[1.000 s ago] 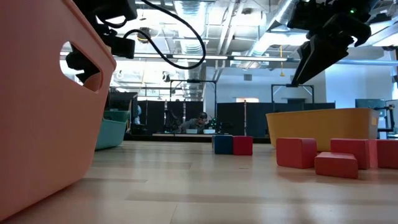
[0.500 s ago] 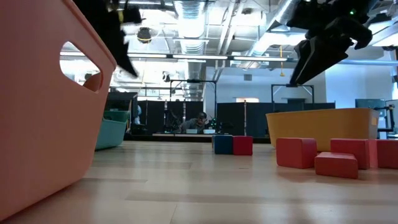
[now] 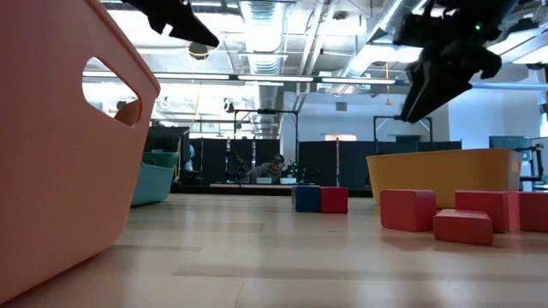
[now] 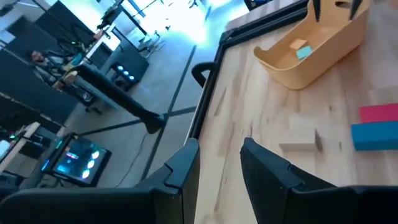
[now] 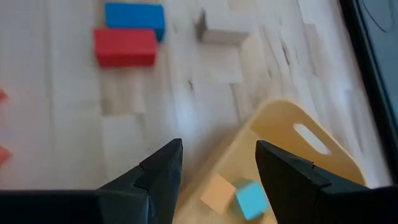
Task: Sort blocks by size
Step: Put the right orange cube block into the yellow bin
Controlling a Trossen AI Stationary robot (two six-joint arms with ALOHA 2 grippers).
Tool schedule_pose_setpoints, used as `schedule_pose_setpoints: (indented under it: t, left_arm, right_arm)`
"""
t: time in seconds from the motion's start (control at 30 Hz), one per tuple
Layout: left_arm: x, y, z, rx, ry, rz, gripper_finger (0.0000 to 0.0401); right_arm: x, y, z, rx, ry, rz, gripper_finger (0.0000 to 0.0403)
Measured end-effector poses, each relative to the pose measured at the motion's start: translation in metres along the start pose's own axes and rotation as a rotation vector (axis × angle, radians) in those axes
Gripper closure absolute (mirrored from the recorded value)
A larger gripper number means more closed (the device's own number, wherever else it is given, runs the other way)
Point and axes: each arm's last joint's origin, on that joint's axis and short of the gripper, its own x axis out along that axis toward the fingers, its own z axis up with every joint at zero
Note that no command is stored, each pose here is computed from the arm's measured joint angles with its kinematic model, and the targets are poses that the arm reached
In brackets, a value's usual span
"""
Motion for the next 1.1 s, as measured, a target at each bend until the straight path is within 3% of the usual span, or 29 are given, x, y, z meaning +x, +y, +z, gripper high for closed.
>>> schedule_pose_setpoints:
  t: [0.33,0.53,0.77,1.1]
  left_arm:
    - [0.023,0.017,-0.006,-0.092,-0.058,-0.090,0.0291]
    - [0.043,0.011,-0.010,-0.124,-0.039,-0.140,0.0291]
    - [0.067,-0.009,-0.020,-0.134,0.041,-0.213,0.0291]
    - [0.077,-0.038,-0.025,-0.133,0.112,-0.312,0.0291]
  right_arm:
    - [0.000,-0.003,-0.010,0.001,0.100,-0.028,0.0168]
    - [-0.006,0.013,-0.009,0.010,0.066,0.071,0.0168]
    - [-0.021,0.044,-0.004,0.031,-0.070,0.191,0.0168]
    - [-0.039,0.099,-0.004,0.154,-0.180,0.414,0.0168]
